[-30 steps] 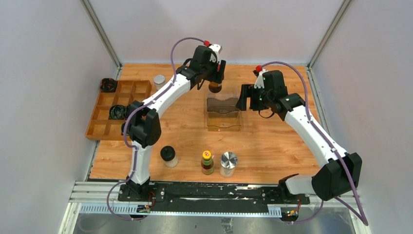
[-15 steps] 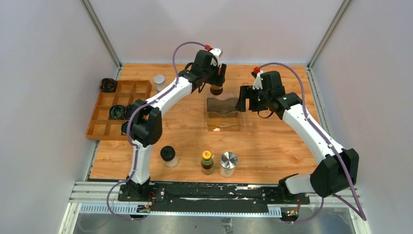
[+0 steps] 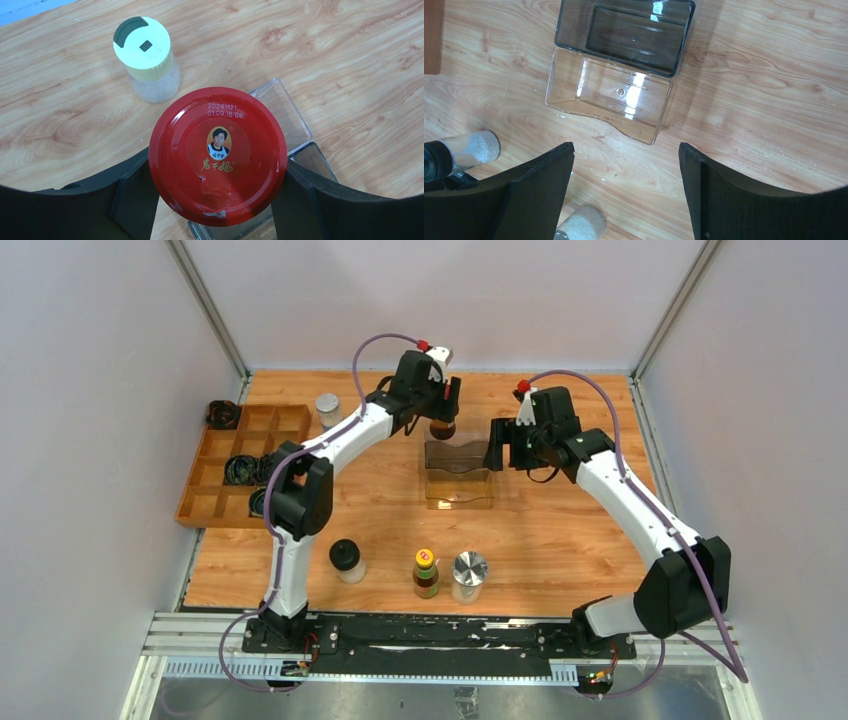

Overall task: Organize the condiment bottles
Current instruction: Place the bottle in the storage box.

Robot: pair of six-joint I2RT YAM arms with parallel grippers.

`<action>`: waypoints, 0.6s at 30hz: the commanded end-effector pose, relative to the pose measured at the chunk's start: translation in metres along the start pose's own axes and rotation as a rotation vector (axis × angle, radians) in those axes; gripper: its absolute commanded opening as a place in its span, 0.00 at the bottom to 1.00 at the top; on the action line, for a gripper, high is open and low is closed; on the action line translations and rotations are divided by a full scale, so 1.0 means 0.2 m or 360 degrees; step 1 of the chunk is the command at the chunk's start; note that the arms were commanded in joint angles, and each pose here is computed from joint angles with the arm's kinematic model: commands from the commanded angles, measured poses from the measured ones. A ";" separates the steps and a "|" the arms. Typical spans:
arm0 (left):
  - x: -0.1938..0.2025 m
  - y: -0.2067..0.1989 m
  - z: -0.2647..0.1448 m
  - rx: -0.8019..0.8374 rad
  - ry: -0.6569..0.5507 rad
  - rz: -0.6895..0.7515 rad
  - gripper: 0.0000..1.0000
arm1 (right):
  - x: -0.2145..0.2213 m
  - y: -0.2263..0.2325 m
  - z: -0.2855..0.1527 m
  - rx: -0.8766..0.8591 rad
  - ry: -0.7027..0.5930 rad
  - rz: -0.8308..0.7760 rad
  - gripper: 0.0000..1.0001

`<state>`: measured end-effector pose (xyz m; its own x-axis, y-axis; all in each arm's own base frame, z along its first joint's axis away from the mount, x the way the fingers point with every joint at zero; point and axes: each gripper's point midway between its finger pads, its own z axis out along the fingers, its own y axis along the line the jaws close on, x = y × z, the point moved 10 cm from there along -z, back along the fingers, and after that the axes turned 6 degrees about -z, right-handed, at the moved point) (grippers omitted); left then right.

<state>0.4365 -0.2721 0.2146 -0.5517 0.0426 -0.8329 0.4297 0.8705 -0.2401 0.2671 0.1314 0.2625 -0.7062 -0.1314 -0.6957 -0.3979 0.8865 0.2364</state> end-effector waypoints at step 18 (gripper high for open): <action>-0.01 0.04 0.10 0.0095 -0.0179 -0.0033 0.67 | 0.05 -0.02 0.09 0.0012 0.0104 -0.0018 0.82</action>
<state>0.4418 -0.2701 0.1826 -0.5755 0.0400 -0.8169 0.4272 0.8664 -0.2585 0.2724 0.1334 0.2515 -0.7305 -0.1418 -0.6681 -0.3903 0.8894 0.2381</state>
